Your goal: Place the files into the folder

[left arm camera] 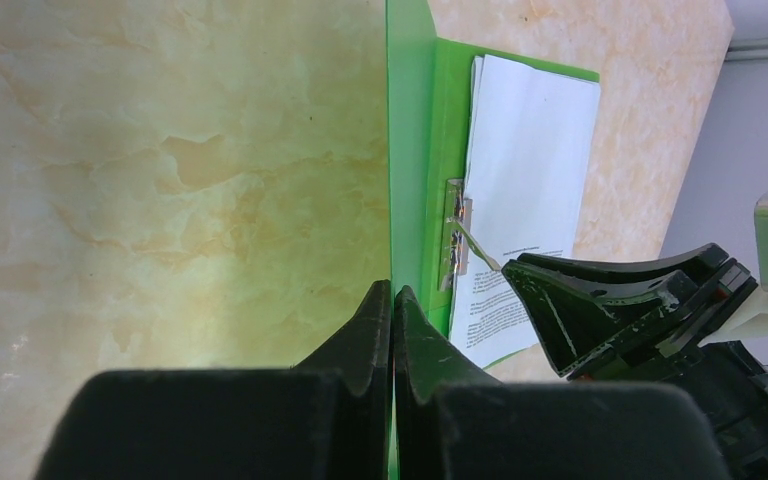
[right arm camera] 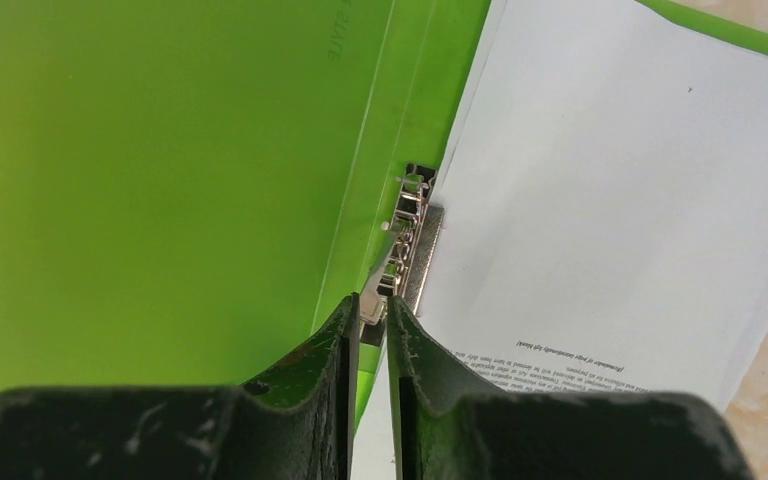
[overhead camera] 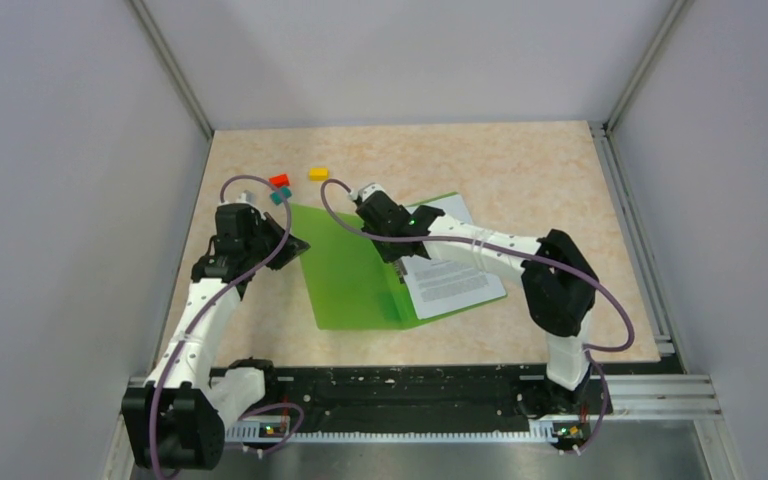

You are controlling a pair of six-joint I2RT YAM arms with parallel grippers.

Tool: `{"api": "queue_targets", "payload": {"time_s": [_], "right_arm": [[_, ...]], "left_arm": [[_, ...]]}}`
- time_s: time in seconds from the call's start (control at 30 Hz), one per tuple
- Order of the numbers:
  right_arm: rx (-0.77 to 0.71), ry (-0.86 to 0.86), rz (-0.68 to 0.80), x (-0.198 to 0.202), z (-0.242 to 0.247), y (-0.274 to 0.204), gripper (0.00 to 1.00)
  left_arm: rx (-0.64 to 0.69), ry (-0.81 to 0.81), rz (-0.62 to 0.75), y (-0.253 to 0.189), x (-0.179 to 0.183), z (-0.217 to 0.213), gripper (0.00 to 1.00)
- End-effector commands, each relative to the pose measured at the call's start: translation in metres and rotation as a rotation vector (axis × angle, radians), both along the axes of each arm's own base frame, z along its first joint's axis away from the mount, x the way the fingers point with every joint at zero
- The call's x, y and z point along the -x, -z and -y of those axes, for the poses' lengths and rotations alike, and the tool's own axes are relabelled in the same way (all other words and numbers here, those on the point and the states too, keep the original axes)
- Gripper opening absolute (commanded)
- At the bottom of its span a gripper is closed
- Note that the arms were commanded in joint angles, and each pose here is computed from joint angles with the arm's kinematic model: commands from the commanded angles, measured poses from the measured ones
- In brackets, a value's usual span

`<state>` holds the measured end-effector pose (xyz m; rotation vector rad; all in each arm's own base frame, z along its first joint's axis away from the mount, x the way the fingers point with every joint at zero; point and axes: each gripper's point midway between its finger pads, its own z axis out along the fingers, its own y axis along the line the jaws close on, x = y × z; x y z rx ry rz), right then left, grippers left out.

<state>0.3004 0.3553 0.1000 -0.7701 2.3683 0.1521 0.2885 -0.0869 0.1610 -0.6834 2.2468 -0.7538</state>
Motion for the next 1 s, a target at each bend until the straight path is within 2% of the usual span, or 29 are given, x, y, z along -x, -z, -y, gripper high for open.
{"api": "queue_targets", "payload": {"time_s": [0.0, 0.47, 0.97], "right_arm": [[0.012, -0.006, 0.046, -0.006, -0.008, -0.011, 0.16], [0.046, -0.040, 0.040, 0.001, -0.011, -0.002, 0.16], [0.087, -0.009, 0.031, 0.008, 0.007, 0.010, 0.07]], "left_arm": [[0.000, 0.025, 0.057, -0.017, -0.008, 0.003, 0.00], [0.003, 0.017, 0.049, -0.012, -0.008, 0.003, 0.00], [-0.031, -0.030, 0.023, -0.006, -0.007, -0.006, 0.00]]}}
